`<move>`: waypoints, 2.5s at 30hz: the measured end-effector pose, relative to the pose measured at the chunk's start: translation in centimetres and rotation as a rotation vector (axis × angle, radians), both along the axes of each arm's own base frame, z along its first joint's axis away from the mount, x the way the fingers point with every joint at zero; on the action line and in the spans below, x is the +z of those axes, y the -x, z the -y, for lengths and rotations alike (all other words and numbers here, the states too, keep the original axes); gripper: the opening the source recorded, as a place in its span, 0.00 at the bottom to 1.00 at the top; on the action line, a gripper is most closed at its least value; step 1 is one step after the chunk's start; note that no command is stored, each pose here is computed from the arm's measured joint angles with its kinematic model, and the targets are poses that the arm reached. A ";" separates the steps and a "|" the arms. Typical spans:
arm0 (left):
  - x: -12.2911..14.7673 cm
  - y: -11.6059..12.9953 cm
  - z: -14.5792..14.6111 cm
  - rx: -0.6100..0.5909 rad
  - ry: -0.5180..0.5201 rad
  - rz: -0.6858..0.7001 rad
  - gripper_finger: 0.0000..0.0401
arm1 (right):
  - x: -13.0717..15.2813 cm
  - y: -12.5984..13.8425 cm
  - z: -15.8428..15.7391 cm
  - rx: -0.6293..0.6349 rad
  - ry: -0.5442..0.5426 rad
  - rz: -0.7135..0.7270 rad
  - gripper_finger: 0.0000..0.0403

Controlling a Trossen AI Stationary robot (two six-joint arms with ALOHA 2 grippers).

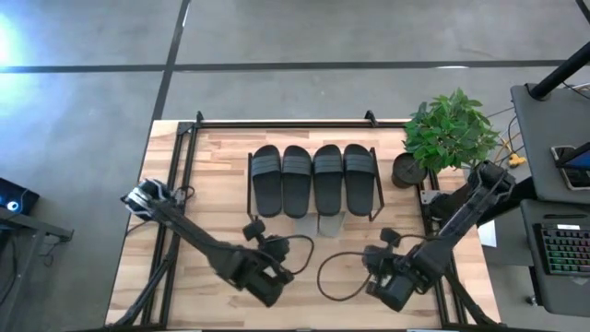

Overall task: Pick and place slides into the shelf
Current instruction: Adjust the gray slipper under the shelf, then adjust the shelf

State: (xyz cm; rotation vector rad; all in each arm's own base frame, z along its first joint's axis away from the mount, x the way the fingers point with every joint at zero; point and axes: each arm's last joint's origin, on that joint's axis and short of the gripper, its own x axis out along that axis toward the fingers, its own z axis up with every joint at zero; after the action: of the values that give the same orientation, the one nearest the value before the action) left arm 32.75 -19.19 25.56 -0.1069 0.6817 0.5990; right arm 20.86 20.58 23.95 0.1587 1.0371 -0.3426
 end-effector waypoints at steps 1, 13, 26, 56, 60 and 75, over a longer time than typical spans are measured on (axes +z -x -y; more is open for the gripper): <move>0.6 0.4 0.0 -0.005 0.004 0.014 0.00 | -1.0 -0.2 0.1 -0.026 -0.002 0.043 0.06; 2.5 2.1 0.6 -0.047 0.031 0.052 0.00 | -9.0 -1.8 4.7 -0.274 0.000 0.245 0.02; 2.4 2.0 0.6 -0.044 0.035 0.051 0.00 | -10.1 -4.3 7.4 -0.303 0.022 0.374 0.02; 2.3 1.6 0.0 -0.028 0.023 0.046 0.00 | -11.8 -4.1 7.9 -0.280 0.023 0.251 0.02; 2.3 1.6 0.0 -0.027 0.023 0.046 0.00 | -11.4 -4.2 8.0 -0.271 0.071 0.275 0.02; 2.9 1.0 -0.3 -0.013 0.064 0.084 0.00 | -2.8 -4.5 4.6 0.002 -0.059 0.420 0.02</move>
State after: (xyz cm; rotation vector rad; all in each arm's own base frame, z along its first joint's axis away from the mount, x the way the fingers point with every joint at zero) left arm 31.79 -18.86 28.44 -0.1854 0.6199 0.5570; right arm 25.33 15.95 21.12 0.2700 0.6321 -0.2623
